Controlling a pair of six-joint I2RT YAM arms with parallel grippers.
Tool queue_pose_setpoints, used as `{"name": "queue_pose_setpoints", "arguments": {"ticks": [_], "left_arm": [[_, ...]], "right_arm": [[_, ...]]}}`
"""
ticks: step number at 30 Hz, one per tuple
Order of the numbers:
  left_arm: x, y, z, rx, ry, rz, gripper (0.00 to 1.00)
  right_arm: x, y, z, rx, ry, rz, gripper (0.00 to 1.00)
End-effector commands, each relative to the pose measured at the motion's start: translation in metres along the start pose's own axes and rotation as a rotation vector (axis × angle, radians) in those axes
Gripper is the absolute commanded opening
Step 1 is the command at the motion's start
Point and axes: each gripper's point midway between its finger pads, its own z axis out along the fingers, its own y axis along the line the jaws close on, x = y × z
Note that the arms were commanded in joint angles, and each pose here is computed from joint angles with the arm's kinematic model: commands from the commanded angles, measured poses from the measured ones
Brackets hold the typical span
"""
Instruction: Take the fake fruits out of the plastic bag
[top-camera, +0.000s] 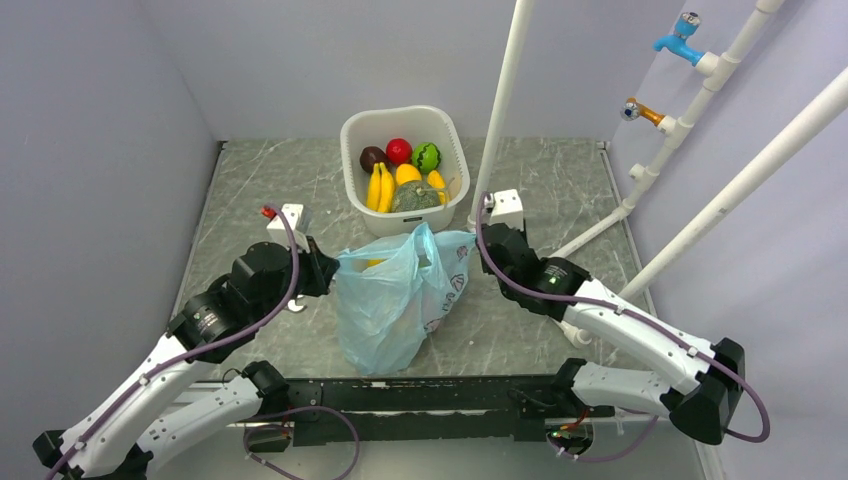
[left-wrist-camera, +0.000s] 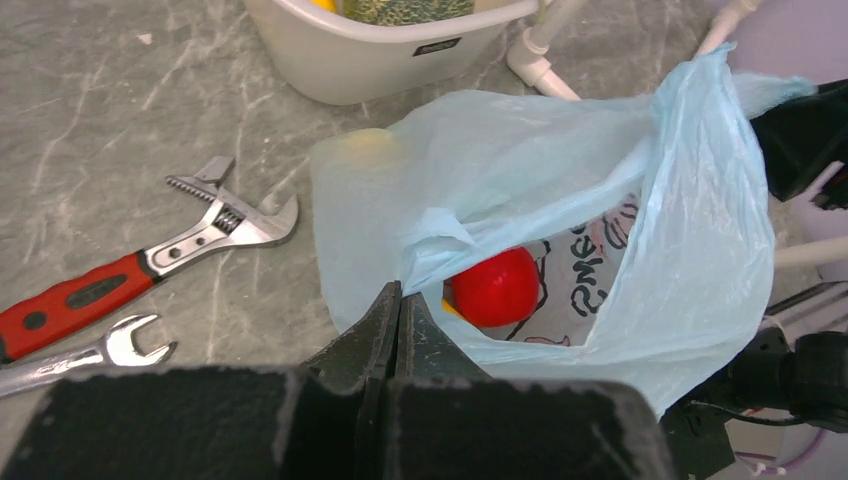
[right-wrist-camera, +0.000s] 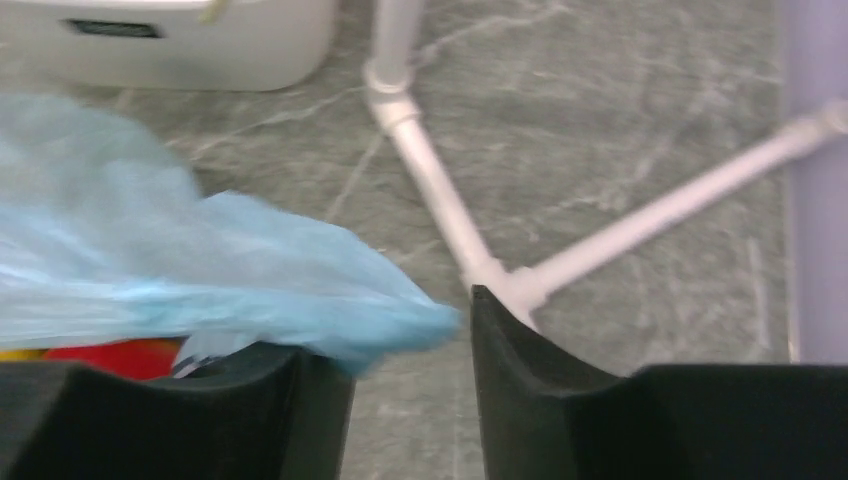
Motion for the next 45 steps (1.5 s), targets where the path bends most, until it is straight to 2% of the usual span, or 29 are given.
{"name": "queue_pose_setpoints", "arguments": {"ticks": [1,3,5,8,11,16,21,26,30,35,38,43,45], "left_arm": [[-0.006,0.016,-0.005,-0.073,-0.026,0.011,0.0],[-0.003,0.011,-0.003,-0.048,-0.019,0.006,0.0],[-0.001,0.004,-0.001,-0.012,-0.008,0.0,0.0],[-0.001,-0.008,-0.001,0.045,0.006,-0.01,0.0],[-0.002,-0.016,-0.003,0.086,0.011,-0.014,0.0],[-0.007,-0.023,-0.008,0.123,-0.003,-0.032,0.0],[-0.013,-0.029,-0.013,0.152,-0.014,-0.041,0.0],[-0.013,-0.03,-0.014,0.156,-0.013,-0.044,0.0],[-0.011,-0.033,-0.014,0.173,-0.006,-0.059,0.0],[-0.006,-0.033,-0.013,0.18,0.002,-0.064,0.0],[-0.005,-0.033,-0.013,0.185,0.004,-0.062,0.0],[-0.008,-0.034,-0.013,0.185,-0.007,-0.065,0.0],[-0.008,-0.033,-0.012,0.177,-0.005,-0.062,0.0]], "right_arm": [[-0.019,-0.064,-0.018,0.287,-0.038,-0.039,0.54],[-0.021,-0.05,-0.019,0.192,-0.022,-0.05,0.68],[-0.024,-0.019,-0.024,-0.013,-0.013,-0.062,0.79],[-0.032,0.021,-0.053,-0.31,-0.023,-0.003,0.88],[-0.051,0.04,-0.091,-0.521,-0.083,0.079,0.95],[-0.084,0.061,-0.151,-0.789,-0.152,0.184,0.97],[-0.11,0.081,-0.171,-0.942,-0.239,0.171,0.99],[-0.121,0.101,-0.13,-0.862,-0.197,0.076,0.99],[-0.122,0.118,-0.106,-0.865,-0.188,0.02,0.99],[-0.114,0.137,-0.09,-0.926,-0.145,0.018,0.86],[-0.108,0.138,-0.08,-0.92,-0.105,0.028,0.69],[-0.101,0.153,-0.093,-1.052,-0.093,0.025,0.53],[-0.098,0.157,-0.099,-1.089,-0.068,0.019,0.42]]}}
